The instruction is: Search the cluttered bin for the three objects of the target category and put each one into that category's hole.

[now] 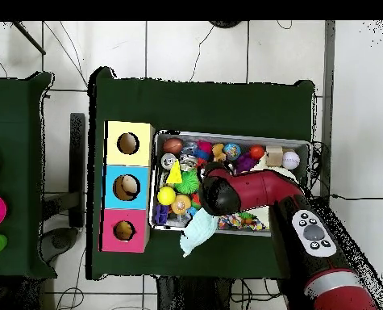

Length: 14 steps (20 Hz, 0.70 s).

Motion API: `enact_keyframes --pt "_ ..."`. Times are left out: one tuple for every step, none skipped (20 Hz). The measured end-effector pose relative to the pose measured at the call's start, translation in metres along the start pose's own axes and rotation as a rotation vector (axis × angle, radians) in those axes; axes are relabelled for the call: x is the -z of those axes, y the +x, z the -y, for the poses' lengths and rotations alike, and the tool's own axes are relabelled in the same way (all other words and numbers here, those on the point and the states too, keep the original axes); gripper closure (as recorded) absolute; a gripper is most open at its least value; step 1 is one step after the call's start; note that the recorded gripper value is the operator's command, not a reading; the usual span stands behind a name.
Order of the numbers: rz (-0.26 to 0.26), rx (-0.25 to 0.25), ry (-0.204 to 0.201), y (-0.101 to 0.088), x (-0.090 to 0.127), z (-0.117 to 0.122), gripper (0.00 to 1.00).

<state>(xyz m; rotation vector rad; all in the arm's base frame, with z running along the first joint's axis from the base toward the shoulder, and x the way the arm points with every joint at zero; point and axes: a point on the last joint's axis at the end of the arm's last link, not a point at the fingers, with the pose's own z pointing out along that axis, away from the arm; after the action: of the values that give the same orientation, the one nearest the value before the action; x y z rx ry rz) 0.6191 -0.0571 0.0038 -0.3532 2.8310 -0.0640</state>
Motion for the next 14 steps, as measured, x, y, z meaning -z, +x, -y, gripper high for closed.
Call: enact_keyframes --pt "-0.001 -0.001 0.002 0.001 0.000 0.001 0.00" --pt "-0.003 -0.003 0.006 0.002 0.000 0.004 0.00" --pt "-0.004 -0.004 0.009 0.002 -0.001 0.005 0.00" --pt "-0.004 -0.005 0.012 0.002 -0.001 0.007 0.00" --pt "-0.004 -0.006 0.014 0.002 -0.001 0.008 0.00" --pt "-0.003 -0.007 0.016 0.002 -0.001 0.009 0.00" --pt "-0.002 -0.007 0.018 0.001 -0.001 0.010 0.00" --pt "0.002 -0.009 0.023 -0.001 -0.001 0.013 0.00" --pt "0.003 -0.010 0.025 -0.002 -0.001 0.014 0.00" --pt "0.005 -0.010 0.026 -0.003 -0.002 0.015 0.00" --pt "0.006 -0.010 0.027 -0.003 -0.002 0.015 0.00" --pt "0.008 -0.010 0.029 -0.005 -0.002 0.016 0.00" --pt "0.009 -0.011 0.030 -0.005 -0.001 0.017 0.00" --pt "0.010 -0.011 0.030 -0.005 -0.001 0.017 0.00"
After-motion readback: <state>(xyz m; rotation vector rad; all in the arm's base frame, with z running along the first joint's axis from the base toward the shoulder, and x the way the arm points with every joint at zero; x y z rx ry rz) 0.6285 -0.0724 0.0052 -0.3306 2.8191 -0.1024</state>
